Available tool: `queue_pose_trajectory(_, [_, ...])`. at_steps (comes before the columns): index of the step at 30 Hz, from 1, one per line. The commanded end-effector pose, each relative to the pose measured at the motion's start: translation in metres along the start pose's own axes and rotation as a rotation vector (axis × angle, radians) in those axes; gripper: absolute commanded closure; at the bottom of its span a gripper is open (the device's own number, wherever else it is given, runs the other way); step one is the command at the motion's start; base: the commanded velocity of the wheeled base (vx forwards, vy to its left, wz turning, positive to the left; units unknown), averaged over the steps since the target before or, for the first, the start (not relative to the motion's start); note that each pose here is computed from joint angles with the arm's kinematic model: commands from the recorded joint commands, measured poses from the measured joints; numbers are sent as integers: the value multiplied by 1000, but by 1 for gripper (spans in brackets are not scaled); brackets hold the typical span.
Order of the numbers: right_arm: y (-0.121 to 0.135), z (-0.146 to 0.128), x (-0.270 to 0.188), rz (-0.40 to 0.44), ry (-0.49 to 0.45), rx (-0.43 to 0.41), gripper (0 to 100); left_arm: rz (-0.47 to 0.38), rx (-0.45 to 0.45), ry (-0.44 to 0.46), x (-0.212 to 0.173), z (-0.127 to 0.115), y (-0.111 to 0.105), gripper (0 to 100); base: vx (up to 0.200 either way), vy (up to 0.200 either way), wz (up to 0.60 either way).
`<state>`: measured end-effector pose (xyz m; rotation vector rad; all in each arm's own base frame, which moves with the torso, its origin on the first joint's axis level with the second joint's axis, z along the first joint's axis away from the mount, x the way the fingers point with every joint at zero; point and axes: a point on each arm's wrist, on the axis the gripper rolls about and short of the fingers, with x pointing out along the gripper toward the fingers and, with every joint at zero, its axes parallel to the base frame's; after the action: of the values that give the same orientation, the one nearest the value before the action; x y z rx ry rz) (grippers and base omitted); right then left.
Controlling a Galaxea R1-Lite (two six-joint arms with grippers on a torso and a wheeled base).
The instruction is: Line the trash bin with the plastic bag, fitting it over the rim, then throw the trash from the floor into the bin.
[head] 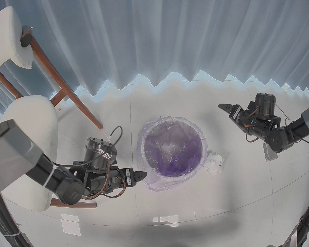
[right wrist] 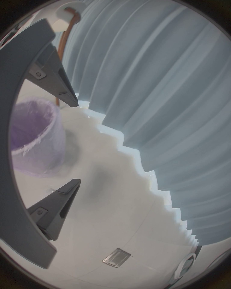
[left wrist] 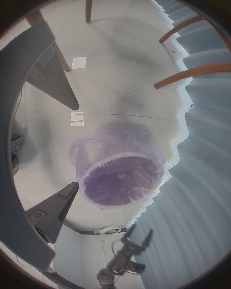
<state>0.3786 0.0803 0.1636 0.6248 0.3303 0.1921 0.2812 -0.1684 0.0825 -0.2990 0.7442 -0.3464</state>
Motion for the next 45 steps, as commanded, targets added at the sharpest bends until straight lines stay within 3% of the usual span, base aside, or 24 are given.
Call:
queue_pose_trajectory(1, [20,48,-40,62,-145,39,0,48,47,61,42,-21,12,0,0,0,0])
queue_pose_trajectory(11, [24,77,-65,84,-239,37,0,79,32,19,97,-12,31,0,0,0,0])
queue_pose_trajectory(17, [24,81,-75,85,-249,42,0,93,1,-42,123,7,46,0,0,0,0])
queue_pose_trajectory(26, [28,87,-88,78,-249,75,0,109,-13,-63,169,10,62,0,0,0,0])
queue_pose_trajectory(34, [25,88,-96,66,-256,77,0,183,-47,-69,187,8,94,0,0,0,0])
queue_pose_trajectory(45, [23,87,-109,38,-246,80,0,186,-53,-90,191,17,96,0,0,0,0])
